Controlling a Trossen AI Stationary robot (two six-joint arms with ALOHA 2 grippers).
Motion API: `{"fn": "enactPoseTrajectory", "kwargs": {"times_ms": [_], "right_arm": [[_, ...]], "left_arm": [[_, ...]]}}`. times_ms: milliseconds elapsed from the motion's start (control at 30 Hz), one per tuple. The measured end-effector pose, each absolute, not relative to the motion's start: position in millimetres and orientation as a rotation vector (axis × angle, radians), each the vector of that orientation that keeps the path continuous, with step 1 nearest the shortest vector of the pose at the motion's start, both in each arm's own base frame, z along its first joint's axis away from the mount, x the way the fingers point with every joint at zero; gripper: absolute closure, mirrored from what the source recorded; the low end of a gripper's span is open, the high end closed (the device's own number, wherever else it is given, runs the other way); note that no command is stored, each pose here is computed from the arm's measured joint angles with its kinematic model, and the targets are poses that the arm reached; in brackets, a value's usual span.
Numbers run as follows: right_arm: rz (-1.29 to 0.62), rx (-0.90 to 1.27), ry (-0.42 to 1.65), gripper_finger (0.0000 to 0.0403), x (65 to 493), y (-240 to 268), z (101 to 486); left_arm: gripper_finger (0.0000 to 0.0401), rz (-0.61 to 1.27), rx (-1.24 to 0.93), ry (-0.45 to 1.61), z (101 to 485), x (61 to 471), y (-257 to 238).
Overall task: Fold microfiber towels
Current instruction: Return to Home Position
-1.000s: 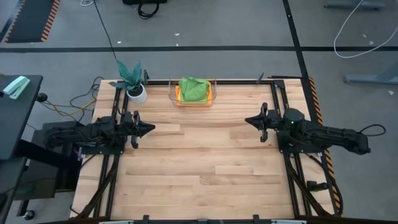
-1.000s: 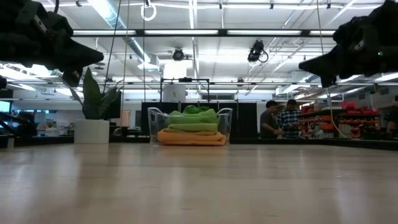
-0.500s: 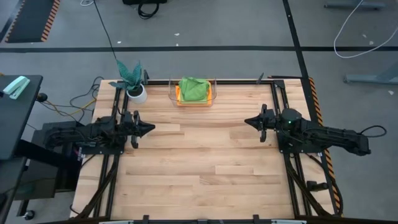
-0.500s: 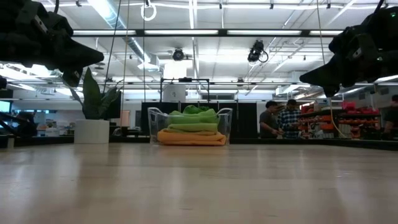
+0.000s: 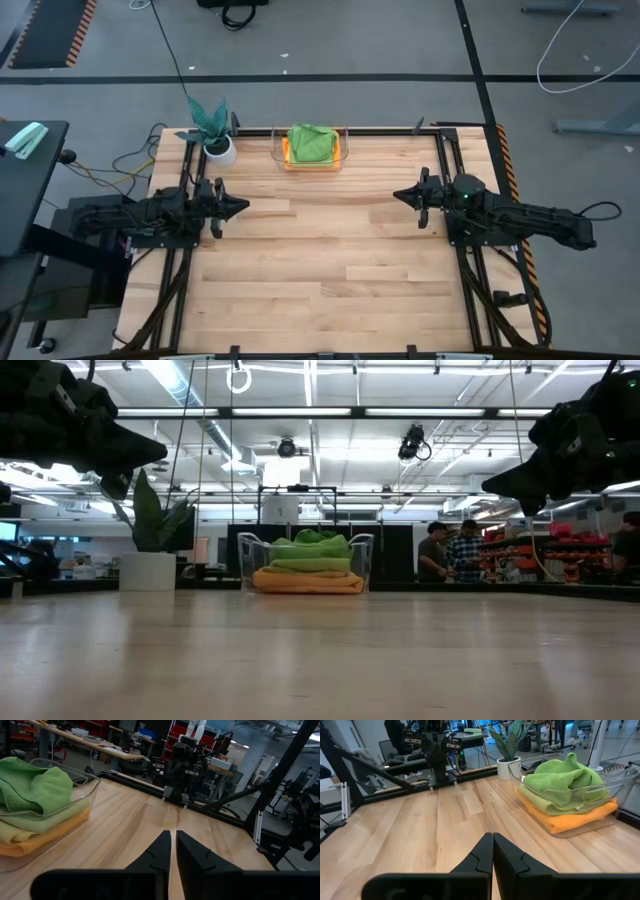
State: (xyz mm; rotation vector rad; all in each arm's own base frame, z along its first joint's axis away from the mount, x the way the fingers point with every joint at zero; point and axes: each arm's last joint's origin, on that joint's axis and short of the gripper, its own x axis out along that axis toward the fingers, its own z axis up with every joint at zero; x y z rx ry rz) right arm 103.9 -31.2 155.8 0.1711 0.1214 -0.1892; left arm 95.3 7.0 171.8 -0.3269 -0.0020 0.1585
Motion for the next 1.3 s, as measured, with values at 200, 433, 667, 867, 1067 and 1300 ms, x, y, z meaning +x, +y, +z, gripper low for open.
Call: {"fn": "enactPoseTrajectory", "kwargs": {"times_ms": [200, 433, 667, 867, 1067, 1300], "right_arm": [[-0.189, 0.171, 0.121, 0.0386, 103.9, -31.2, 155.8], [-0.189, 0.171, 0.121, 0.0386, 103.9, -31.2, 155.8], [-0.189, 0.171, 0.121, 0.0386, 103.9, -31.2, 155.8], [-0.189, 0.171, 0.121, 0.0386, 103.9, -31.2, 155.8], [-0.189, 0.171, 0.121, 0.0386, 103.9, -31.2, 155.8], [-0.189, 0.171, 0.121, 0.0386, 103.9, -31.2, 155.8]], "left_arm": [[0.0371, 0.158, -0.327, -0.002, 171.8, 95.3, 7.0], [0.0377, 0.159, -0.327, -0.002, 171.7, 95.3, 7.0], [0.0366, 0.159, -0.327, -0.002, 171.7, 95.3, 7.0], [0.0371, 0.159, -0.327, -0.002, 171.7, 95.3, 7.0], [0.0378, 0.159, -0.327, -0.002, 171.7, 95.3, 7.0], [0.0367, 0.159, -0.327, -0.002, 171.6, 95.3, 7.0]]}}
